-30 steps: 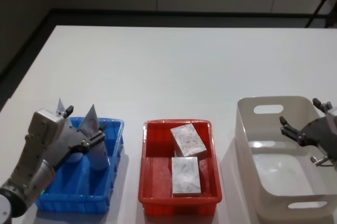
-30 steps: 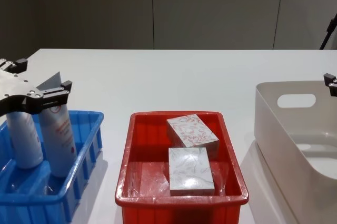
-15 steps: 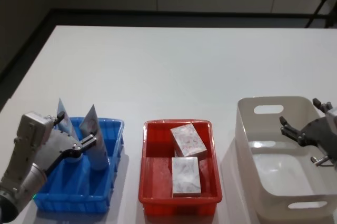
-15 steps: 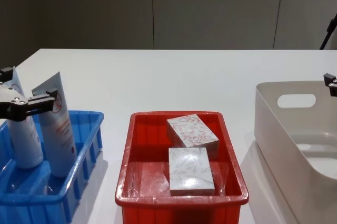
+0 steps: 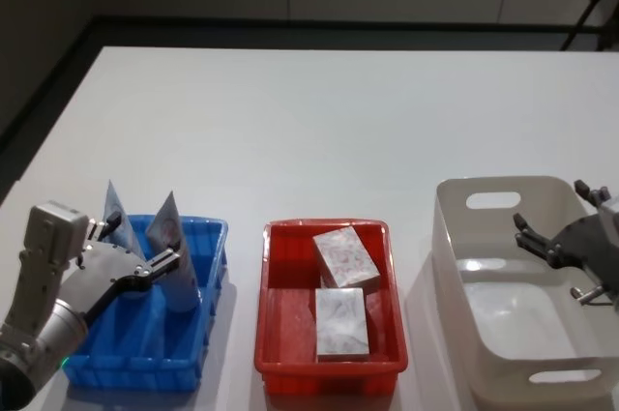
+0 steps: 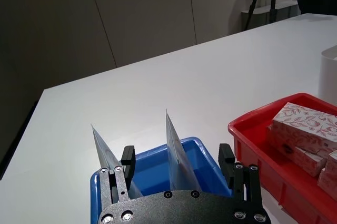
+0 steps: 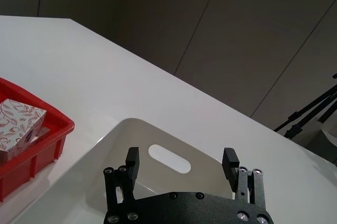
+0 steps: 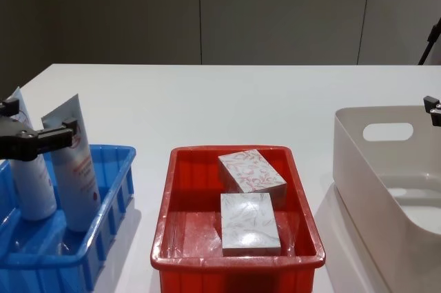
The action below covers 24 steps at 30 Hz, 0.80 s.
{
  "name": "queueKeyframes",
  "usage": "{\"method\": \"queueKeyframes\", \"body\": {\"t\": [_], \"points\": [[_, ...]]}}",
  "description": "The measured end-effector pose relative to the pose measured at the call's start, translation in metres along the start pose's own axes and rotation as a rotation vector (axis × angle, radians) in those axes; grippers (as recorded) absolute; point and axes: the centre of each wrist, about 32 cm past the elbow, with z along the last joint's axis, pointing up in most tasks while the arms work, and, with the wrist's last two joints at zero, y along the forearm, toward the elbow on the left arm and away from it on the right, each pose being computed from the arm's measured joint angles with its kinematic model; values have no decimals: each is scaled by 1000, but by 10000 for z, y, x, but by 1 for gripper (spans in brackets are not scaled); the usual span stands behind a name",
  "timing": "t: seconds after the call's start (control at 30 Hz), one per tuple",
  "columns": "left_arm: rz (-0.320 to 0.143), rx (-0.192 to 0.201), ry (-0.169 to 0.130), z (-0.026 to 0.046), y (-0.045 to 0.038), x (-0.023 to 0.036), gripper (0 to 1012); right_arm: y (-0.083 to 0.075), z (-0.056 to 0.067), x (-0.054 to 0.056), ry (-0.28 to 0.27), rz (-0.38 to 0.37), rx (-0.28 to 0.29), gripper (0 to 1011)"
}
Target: Bimanual collaborative sorting of washing and personal care products
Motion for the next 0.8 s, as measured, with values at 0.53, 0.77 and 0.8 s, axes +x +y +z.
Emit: {"method": "queueKeyframes", "body": {"t": [0.53, 0.77, 0.8], "points": [[-1, 29, 17, -90, -36, -51, 1002, 0, 0, 0, 0, 0, 0, 1001], [-3, 37, 20, -122, -71, -55, 1001, 0, 0, 0, 0, 0, 0, 1001], [-3, 37, 21, -127, -82, -57, 1002, 0, 0, 0, 0, 0, 0, 1001]]}}
